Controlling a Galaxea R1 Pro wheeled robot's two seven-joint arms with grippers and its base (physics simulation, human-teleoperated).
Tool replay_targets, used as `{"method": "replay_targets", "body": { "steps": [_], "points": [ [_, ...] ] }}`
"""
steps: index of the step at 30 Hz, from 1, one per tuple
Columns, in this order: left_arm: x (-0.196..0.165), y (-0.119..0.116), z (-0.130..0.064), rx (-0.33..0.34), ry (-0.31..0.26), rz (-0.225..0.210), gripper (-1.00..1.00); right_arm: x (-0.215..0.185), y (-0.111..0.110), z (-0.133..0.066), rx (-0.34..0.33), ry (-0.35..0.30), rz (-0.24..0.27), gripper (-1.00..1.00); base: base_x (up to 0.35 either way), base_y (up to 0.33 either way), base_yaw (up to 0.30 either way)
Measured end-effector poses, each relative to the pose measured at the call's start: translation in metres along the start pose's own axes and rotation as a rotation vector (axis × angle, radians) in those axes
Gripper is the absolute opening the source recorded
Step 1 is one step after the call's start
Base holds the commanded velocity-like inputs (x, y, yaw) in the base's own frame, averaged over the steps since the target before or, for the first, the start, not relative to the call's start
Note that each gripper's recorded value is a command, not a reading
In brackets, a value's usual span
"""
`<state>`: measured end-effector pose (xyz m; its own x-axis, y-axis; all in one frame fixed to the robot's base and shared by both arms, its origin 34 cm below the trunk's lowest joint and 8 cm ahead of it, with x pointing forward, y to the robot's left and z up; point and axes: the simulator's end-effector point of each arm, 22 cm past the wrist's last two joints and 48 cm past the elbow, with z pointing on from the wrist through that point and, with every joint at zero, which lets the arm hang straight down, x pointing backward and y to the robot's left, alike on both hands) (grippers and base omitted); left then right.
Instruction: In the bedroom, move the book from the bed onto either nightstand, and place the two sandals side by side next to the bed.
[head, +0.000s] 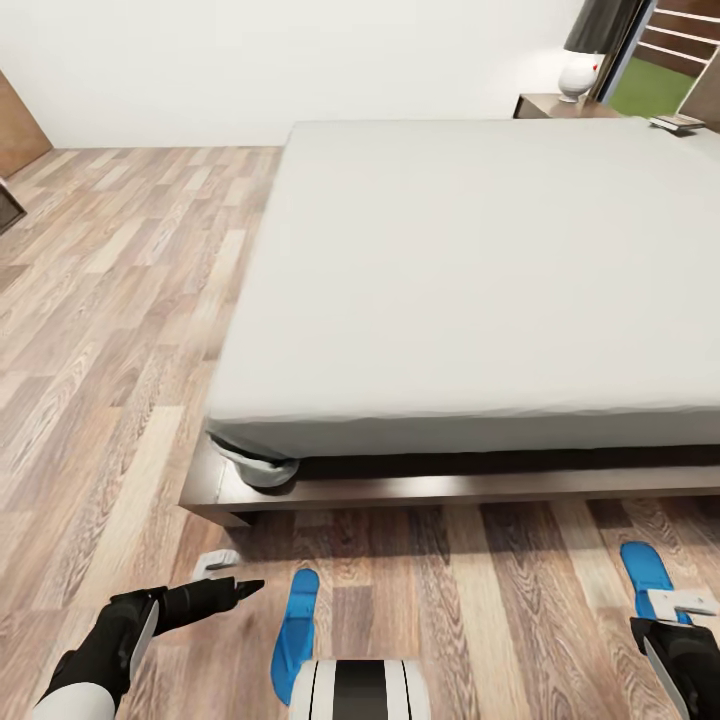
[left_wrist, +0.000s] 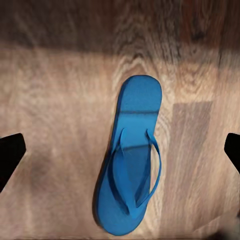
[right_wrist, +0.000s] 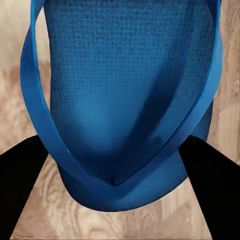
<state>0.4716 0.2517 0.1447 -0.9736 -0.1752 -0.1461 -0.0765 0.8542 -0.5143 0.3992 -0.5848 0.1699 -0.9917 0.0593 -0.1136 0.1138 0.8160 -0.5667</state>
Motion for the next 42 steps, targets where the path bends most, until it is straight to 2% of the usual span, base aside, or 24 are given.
{"method": "replay_targets", "body": {
  "steps": [2,4,7,9,13,42],
  "points": [
    [0.000,0.000,0.000,0.000,0.000,0.000,1.00,0.001,0.006,0.000,-0.026,0.005,0.003,-1.00,0.000,0.298,0.000],
    [0.000,0.000,0.000,0.000,0.000,0.000,1.00,0.002,0.030,-0.002,-0.138,0.008,0.006,-1.00,0.000,0.298,0.000],
    [0.000,0.000,0.000,0.000,0.001,-0.001,1.00,0.002,0.075,-0.013,-0.346,0.011,0.005,-1.00,0.000,0.299,0.000],
    [0.001,0.000,0.000,0.000,0.001,-0.001,1.00,0.002,0.083,-0.016,-0.387,0.010,0.000,-1.00,0.000,0.299,0.000],
    [0.001,0.000,0.000,0.000,0.002,-0.001,1.00,0.002,0.087,-0.018,-0.409,0.009,-0.003,-1.00,0.000,0.299,0.000],
    [0.001,0.000,0.000,0.001,0.003,0.000,1.00,0.003,0.089,-0.018,-0.411,0.011,-0.006,-1.00,-0.005,0.299,0.000]
  ]
}}
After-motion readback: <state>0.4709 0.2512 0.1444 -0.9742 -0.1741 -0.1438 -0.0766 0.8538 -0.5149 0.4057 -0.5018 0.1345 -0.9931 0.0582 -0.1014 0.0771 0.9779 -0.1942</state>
